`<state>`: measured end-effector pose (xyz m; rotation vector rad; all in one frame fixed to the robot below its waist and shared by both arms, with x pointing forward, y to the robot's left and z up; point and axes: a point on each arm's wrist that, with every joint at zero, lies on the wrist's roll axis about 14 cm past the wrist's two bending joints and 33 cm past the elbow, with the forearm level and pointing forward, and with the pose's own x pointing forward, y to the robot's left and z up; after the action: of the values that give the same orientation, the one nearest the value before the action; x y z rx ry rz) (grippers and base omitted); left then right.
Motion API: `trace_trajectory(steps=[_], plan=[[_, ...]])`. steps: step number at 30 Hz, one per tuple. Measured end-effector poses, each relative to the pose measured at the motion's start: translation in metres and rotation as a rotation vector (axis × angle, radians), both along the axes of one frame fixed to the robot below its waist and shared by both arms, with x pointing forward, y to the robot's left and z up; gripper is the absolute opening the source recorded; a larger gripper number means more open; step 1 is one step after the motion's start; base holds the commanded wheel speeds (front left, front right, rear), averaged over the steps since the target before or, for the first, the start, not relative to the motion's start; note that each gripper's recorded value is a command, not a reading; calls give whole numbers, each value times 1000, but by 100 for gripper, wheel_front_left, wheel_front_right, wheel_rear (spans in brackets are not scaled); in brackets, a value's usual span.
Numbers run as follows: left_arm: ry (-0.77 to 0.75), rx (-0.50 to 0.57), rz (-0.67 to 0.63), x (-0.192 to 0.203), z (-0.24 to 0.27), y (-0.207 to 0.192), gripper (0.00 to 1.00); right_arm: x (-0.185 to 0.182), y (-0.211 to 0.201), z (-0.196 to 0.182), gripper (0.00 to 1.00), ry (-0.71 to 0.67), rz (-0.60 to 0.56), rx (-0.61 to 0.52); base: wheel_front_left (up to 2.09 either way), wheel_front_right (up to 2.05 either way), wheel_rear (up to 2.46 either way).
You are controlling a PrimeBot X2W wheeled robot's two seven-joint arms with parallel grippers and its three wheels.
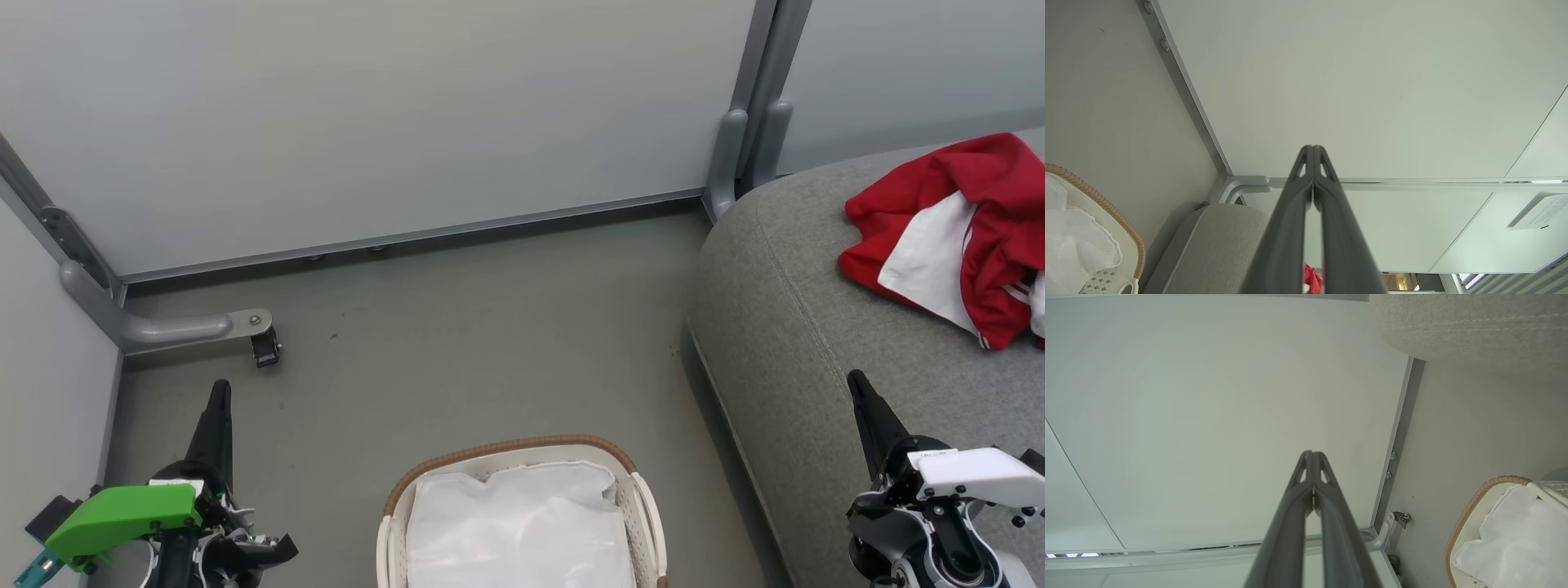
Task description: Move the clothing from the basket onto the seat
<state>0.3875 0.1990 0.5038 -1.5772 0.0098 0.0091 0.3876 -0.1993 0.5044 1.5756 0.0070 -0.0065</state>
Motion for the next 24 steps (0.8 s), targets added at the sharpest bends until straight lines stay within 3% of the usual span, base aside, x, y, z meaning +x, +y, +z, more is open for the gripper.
trace_trajectory(steps=[24], plan=[[0, 0, 0, 0, 0, 0, 0, 0, 0, 0, 0, 0, 0, 0, 0, 0, 0]])
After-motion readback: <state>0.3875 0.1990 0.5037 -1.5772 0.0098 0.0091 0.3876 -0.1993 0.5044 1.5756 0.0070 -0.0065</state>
